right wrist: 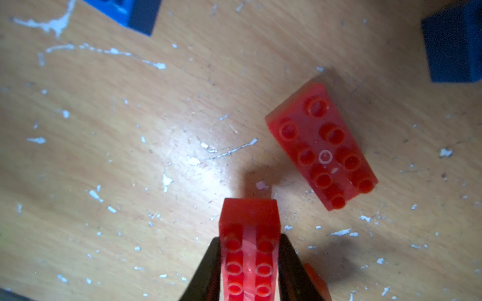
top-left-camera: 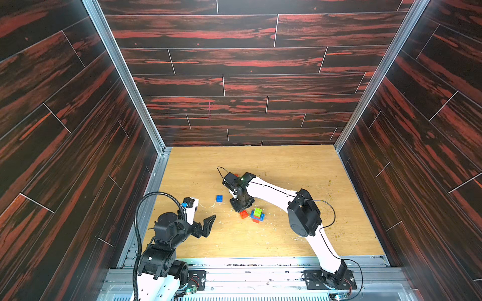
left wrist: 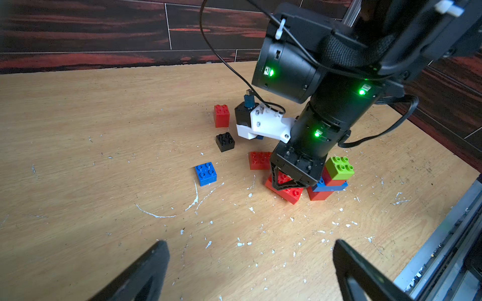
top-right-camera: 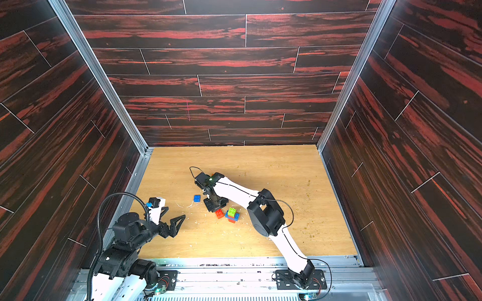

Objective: Assemble the letter f with lego
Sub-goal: Pick up the lego brick from the center of the board, then assemble the lego brick with the lego brick.

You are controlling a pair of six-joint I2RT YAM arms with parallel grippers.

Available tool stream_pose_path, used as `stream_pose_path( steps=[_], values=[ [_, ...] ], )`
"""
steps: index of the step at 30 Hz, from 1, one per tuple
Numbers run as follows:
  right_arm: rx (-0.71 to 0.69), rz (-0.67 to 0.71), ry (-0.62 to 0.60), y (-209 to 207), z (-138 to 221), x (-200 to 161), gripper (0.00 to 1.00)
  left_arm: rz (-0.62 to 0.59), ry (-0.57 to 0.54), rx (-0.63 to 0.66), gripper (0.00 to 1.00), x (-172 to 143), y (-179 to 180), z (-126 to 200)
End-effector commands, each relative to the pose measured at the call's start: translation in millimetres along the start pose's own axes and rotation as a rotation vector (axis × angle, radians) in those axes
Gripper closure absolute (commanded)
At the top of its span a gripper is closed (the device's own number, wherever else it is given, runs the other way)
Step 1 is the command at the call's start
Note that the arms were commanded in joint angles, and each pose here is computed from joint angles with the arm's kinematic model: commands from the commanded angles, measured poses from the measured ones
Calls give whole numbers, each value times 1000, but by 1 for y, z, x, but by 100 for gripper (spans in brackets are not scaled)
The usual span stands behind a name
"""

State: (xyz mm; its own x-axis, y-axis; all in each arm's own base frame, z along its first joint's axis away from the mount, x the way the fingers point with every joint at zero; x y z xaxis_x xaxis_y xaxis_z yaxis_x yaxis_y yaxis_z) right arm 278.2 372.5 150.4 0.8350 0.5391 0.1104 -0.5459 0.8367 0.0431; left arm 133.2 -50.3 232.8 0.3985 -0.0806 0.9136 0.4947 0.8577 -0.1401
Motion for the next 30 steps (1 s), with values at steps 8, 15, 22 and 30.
stream_pose_path(
  steps=[8, 15, 22, 30],
  values=[
    [68, 231, -88, 1, 69, 6, 79, -2, -5, 9, 0, -2, 0, 0],
    [74, 370, -102, -6, 103, 6, 79, 0, -3, 12, 0, -2, 1, -1],
    [115, 489, -117, -30, 139, -12, 79, -1, 1, 5, 0, -1, 1, -2],
    [69, 503, -127, -74, 164, -45, 78, -1, 29, -16, 0, -1, 0, -5]
  ],
)
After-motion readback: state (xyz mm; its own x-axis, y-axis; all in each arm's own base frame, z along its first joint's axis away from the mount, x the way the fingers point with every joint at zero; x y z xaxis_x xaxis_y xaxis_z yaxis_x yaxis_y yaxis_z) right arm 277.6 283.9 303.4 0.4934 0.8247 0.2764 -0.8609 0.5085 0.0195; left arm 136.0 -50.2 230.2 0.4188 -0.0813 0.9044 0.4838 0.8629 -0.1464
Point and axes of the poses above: each gripper's point midway between its finger pads, its own z axis back along the fingers, its own y axis along the line the jaws close on, x = y × z, the point moved 10 cm from there along z, back along the fingers, and after that the axes turned 3 degrees about -z, right-handed, at the moved point
